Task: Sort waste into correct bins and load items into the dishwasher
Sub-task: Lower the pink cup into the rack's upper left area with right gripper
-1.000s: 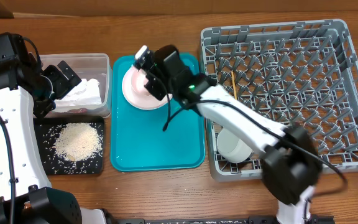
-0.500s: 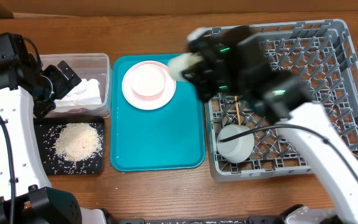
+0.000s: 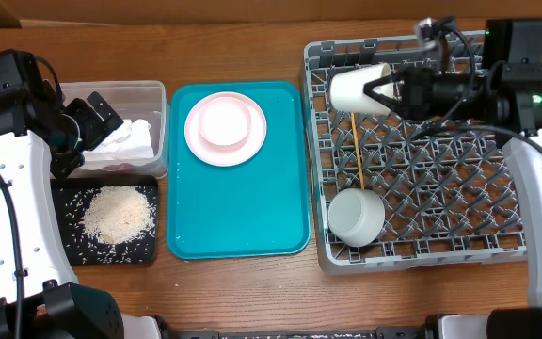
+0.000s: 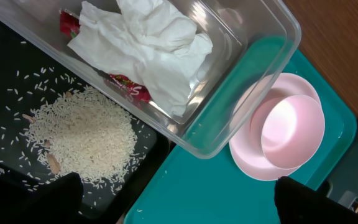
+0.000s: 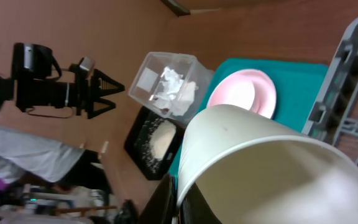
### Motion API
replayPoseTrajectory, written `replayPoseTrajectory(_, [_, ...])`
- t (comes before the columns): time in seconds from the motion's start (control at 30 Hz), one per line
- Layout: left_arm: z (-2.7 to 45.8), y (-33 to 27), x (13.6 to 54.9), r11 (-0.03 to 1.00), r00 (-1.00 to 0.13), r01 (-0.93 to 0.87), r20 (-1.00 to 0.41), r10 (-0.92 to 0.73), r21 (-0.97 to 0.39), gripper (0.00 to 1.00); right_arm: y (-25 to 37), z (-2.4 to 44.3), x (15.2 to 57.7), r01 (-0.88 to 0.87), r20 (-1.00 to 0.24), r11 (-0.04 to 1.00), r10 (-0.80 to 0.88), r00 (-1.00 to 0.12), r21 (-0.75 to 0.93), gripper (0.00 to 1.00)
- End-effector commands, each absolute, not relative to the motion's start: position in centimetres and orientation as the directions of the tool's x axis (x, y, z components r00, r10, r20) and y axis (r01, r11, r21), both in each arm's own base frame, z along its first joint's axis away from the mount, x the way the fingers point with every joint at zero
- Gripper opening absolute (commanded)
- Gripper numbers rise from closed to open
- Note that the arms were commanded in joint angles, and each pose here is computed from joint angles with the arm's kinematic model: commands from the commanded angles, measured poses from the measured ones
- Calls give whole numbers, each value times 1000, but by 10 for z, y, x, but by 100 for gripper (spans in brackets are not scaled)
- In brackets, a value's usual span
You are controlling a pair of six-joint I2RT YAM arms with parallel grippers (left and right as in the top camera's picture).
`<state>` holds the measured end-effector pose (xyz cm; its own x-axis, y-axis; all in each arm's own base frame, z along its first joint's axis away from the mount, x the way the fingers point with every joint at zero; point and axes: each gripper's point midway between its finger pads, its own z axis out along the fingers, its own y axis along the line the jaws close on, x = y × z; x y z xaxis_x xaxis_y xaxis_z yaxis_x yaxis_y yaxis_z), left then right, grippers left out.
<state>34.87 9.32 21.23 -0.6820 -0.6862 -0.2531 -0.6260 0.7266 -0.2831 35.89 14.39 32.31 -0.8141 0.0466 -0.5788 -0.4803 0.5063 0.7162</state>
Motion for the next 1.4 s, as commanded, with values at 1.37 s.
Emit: replayPoseTrajectory(1.37, [222,94,351,728,-673,-617,-278,-685,-299,100,126,194,342,-374,-427,304,128,-895,876,4])
